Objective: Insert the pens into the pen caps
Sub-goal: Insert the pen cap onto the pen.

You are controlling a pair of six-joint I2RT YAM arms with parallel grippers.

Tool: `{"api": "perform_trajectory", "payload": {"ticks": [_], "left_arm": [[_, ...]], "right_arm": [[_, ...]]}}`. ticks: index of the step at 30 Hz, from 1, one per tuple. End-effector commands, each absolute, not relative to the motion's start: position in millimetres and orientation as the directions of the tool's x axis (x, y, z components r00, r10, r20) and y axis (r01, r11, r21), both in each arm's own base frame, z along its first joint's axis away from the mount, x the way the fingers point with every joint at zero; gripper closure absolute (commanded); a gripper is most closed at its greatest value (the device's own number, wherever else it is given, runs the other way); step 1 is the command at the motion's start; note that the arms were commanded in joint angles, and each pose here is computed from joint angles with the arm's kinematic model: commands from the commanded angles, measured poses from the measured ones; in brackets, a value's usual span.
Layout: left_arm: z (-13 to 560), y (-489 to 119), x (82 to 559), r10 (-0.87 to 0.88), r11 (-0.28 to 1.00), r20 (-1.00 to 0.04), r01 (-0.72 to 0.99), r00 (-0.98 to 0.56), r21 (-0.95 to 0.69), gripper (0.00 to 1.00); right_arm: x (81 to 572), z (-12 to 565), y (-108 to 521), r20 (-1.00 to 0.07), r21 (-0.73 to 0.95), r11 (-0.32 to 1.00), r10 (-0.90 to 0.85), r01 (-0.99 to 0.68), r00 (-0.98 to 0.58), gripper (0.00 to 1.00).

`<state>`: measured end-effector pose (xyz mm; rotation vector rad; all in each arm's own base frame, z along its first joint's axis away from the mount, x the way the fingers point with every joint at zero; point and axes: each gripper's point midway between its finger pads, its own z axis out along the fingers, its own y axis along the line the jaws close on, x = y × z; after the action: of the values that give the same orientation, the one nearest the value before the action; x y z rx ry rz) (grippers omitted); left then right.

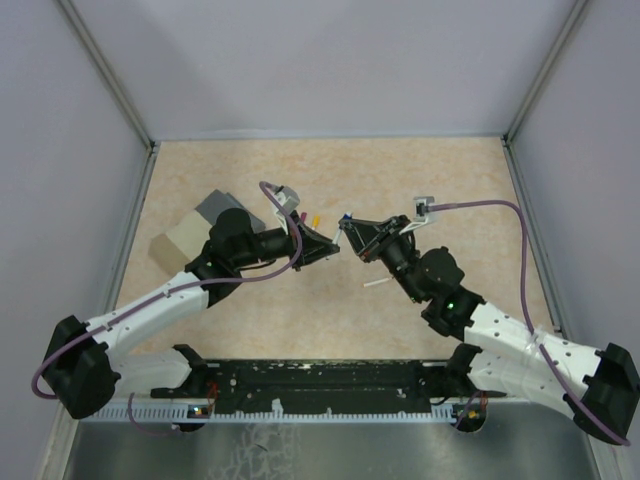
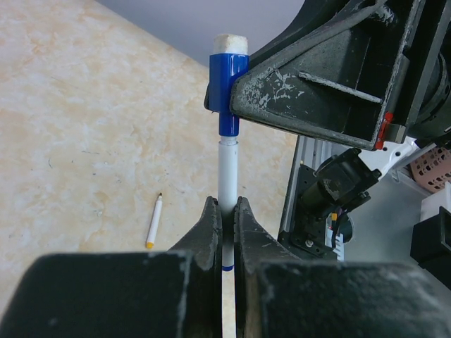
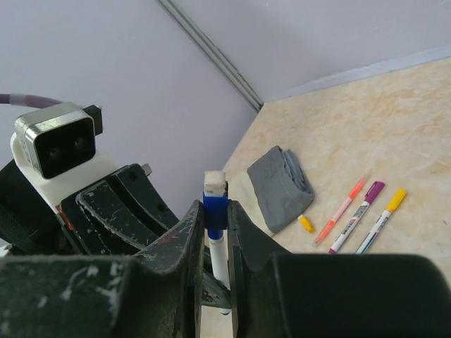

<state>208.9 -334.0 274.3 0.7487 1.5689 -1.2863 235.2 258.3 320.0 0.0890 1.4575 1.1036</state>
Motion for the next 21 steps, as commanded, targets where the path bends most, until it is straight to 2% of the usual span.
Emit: {"api": "perform_trajectory", "payload": {"ticks": [1, 12, 21], "left_arm": [[294.4, -335.8, 209.6, -0.138, 0.251, -0.938, 0.905, -0.318, -0.343, 1.00], [293.7, -336.1, 210.9, -0.138, 0.254, -0.938, 0.904, -0.319, -0.345, 1.00], [295.4, -336.4, 212.0, -0.142, 0.258, -0.938, 0.904, -0.315, -0.342, 1.00]], "right_arm": [[230.5, 357.3, 252.0, -0.707, 0.643, 0.498, 0.678, -0.582, -0.201, 1.00], [228.0, 364.5, 254.0, -0.705, 0.639, 0.483, 0.680, -0.599, -0.203, 1.00], [226.1, 347.7, 261.4, -0.739, 0.626, 0.504, 0.627, -0.594, -0.247, 1.00]]}}
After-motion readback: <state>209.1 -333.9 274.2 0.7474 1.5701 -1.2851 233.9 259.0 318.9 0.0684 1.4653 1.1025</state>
